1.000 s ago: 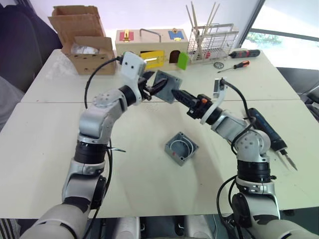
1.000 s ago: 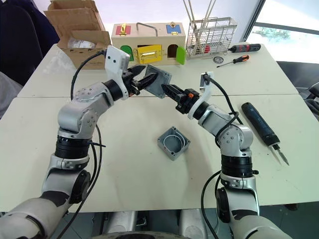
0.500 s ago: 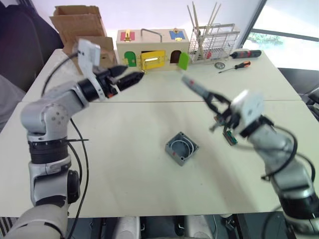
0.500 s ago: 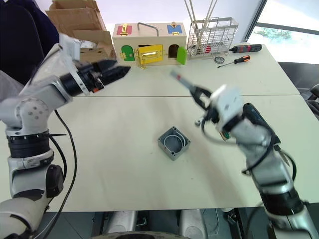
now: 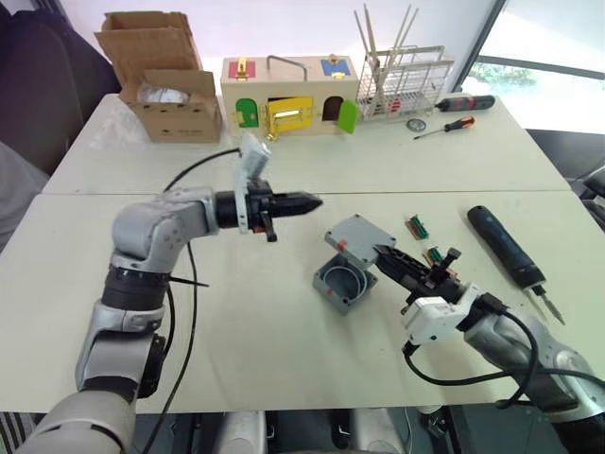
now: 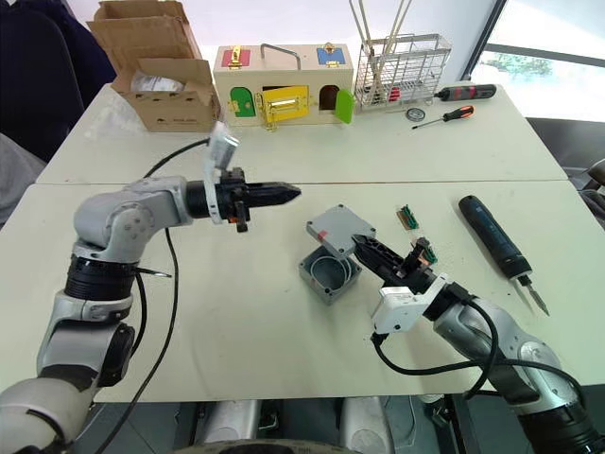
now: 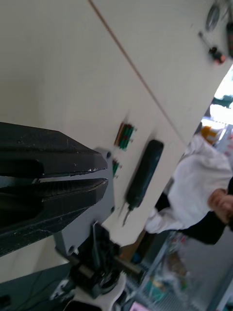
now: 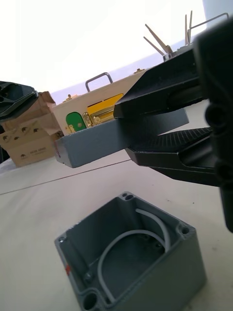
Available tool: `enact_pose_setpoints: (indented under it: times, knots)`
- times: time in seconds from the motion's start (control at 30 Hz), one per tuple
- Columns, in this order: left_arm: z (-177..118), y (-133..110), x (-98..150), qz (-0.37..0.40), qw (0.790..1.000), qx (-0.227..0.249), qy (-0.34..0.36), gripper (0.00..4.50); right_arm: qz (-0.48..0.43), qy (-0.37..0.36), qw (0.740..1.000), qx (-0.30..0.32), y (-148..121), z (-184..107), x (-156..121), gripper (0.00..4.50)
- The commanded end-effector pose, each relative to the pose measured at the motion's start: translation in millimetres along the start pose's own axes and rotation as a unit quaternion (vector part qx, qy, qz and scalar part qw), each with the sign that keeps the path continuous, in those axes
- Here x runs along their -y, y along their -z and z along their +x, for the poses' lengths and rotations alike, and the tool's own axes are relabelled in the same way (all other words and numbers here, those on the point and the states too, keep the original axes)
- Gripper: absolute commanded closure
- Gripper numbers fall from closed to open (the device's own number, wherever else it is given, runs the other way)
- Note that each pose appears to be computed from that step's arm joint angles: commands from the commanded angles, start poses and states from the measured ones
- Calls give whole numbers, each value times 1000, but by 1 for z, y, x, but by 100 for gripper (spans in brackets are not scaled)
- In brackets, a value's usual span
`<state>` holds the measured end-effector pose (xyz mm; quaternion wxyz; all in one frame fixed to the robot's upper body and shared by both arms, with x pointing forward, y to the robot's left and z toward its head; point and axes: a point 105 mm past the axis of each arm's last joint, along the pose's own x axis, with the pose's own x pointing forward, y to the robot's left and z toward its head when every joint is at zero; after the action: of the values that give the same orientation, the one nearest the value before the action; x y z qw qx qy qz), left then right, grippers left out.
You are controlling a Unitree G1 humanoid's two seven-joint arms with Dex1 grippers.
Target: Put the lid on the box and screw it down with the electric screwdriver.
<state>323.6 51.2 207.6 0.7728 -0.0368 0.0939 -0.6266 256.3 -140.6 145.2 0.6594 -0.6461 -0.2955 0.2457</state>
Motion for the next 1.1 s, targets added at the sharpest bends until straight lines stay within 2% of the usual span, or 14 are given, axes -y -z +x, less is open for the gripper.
enact_pose_setpoints:
  times: [0.03, 0.3, 0.5, 1.1]
  knots:
    - [5, 9, 5, 35, 999, -23, 18, 441, -6, 10, 1000, 7, -7, -1, -4, 440]
    - [10, 17, 1, 41, 998, -31, 19, 441, 5, 6, 1000, 9, -19, -5, -19, 440]
    - [17, 35, -4, 68, 995, -71, 19, 441, 11, 0, 1000, 11, -24, -4, -30, 440]
    - [33, 41, 1, 92, 991, -91, 45, 441, 12, -14, 1000, -2, -27, -11, -52, 440]
